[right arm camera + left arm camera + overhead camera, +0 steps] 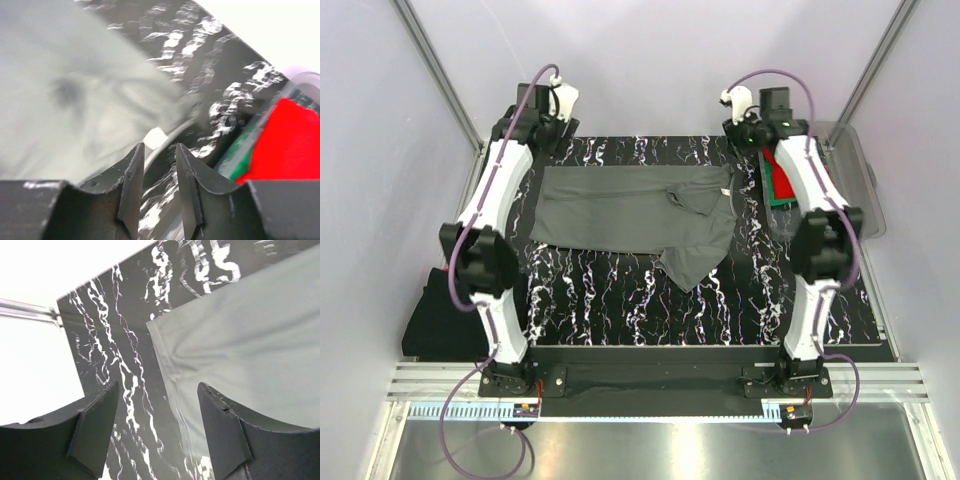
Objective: Fold and stack the t-shirts
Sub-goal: Fold the tshirt
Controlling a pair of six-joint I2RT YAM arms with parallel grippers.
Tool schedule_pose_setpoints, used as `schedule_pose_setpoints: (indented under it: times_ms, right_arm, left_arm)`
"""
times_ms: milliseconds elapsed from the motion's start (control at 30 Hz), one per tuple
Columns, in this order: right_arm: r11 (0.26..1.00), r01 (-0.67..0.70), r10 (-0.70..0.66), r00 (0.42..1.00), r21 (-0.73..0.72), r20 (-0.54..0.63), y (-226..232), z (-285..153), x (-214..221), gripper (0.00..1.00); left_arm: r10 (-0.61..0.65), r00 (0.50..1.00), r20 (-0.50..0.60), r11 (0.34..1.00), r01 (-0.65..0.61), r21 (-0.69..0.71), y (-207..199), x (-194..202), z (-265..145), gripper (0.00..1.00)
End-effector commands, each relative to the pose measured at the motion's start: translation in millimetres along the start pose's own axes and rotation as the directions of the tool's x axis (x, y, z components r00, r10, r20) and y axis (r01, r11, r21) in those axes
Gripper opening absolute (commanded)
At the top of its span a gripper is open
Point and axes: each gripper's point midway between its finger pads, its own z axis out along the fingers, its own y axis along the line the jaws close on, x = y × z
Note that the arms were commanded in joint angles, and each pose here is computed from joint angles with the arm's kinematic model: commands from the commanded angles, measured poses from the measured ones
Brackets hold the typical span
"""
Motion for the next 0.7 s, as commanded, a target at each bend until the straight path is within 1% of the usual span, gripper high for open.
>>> schedule_pose_setpoints:
  times_ms: [0, 33, 67, 100, 133, 167, 200, 233, 267, 333, 400, 433, 467, 500, 533, 567, 667]
  right_arm:
    - [0.970, 0.067, -0.057, 0.997, -0.233, 0.050, 62.9, -39.7, 7.5, 0.40]
    - [0.955, 0.095, -0.093, 0.995, -0.282, 0.022, 80.9, -47.2, 29.6, 0.40]
    - [0.937, 0.117, -0.117, 0.993, -0.328, 0.020, 96.0, -52.6, 38.6, 0.40]
    - [0.924, 0.129, -0.140, 0.990, -0.359, -0.005, 109.4, -58.8, 51.9, 0.40]
    - [0.894, 0.180, -0.206, 0.978, -0.411, -0.021, 134.0, -65.1, 72.5, 0.40]
    - [0.877, 0.207, -0.247, 0.968, -0.433, -0.037, 146.3, -69.3, 85.8, 0.40]
    - [0.855, 0.237, -0.293, 0.954, -0.461, -0.054, 161.6, -72.4, 98.9, 0.39]
    - [0.816, 0.294, -0.373, 0.925, -0.498, -0.066, 184.0, -78.9, 120.3, 0.37]
    - [0.790, 0.325, -0.410, 0.910, -0.521, -0.054, 196.6, -83.1, 127.4, 0.35]
    - [0.730, 0.383, -0.474, 0.880, -0.567, -0.016, 220.3, -94.5, 147.7, 0.35]
    - [0.676, 0.472, -0.535, 0.842, -0.566, 0.063, 242.9, -93.8, 148.7, 0.35]
    - [0.643, 0.507, -0.568, 0.819, -0.574, 0.086, 253.2, -98.1, 164.2, 0.36]
    - [0.617, 0.564, -0.593, 0.792, -0.550, 0.146, 262.8, -94.7, 159.8, 0.36]
    - [0.595, 0.592, -0.611, 0.773, -0.543, 0.172, 269.2, -94.8, 162.8, 0.37]
    - [0.562, 0.618, -0.632, 0.750, -0.550, 0.197, 277.0, -97.8, 174.2, 0.38]
    - [0.531, 0.643, -0.646, 0.729, -0.552, 0.228, 286.5, -98.9, 175.0, 0.38]
    - [0.474, 0.671, -0.668, 0.696, -0.570, 0.264, 299.7, -103.6, 184.3, 0.38]
  left_arm:
    - [0.050, 0.997, -0.065, 0.997, -0.046, 0.061, -28.9, 35.1, -13.6, 0.71]
    - [0.047, 0.995, -0.085, 0.997, -0.042, 0.068, -33.1, 44.7, -14.9, 0.71]
    - [0.032, 0.995, -0.094, 0.997, -0.025, 0.072, -35.8, 51.0, -20.0, 0.71]
    - [0.033, 0.990, -0.136, 0.996, -0.021, 0.089, -43.9, 69.5, -18.0, 0.71]
    - [0.030, 0.988, -0.152, 0.995, -0.015, 0.094, -46.9, 77.5, -19.1, 0.71]
    - [0.024, 0.988, -0.153, 0.995, -0.008, 0.100, -49.0, 80.9, -24.4, 0.71]
    - [0.030, 0.984, -0.178, 0.992, -0.008, 0.124, -56.4, 94.3, -24.3, 0.71]
    - [0.030, 0.981, -0.190, 0.992, -0.006, 0.130, -59.1, 101.0, -25.7, 0.70]
    - [0.032, 0.980, -0.196, 0.991, -0.006, 0.132, -60.3, 105.2, -28.3, 0.70]
    - [0.041, 0.970, -0.239, 0.990, -0.007, 0.142, -66.3, 124.7, -27.3, 0.68]
    - [0.045, 0.960, -0.276, 0.989, -0.004, 0.148, -70.6, 142.9, -26.5, 0.66]
    - [0.045, 0.958, -0.284, 0.989, -0.002, 0.148, -72.0, 147.2, -26.2, 0.65]
    - [0.044, 0.953, -0.300, 0.989, 0.002, 0.150, -75.1, 156.4, -25.3, 0.65]
    - [0.042, 0.952, -0.303, 0.989, 0.004, 0.149, -74.8, 159.2, -25.9, 0.64]
    - [0.041, 0.951, -0.306, 0.989, 0.006, 0.151, -76.4, 162.7, -25.9, 0.64]
    - [0.043, 0.951, -0.307, 0.988, 0.005, 0.152, -78.0, 167.6, -27.2, 0.64]
    - [0.045, 0.949, -0.311, 0.989, 0.001, 0.146, -78.7, 176.1, -28.9, 0.64]
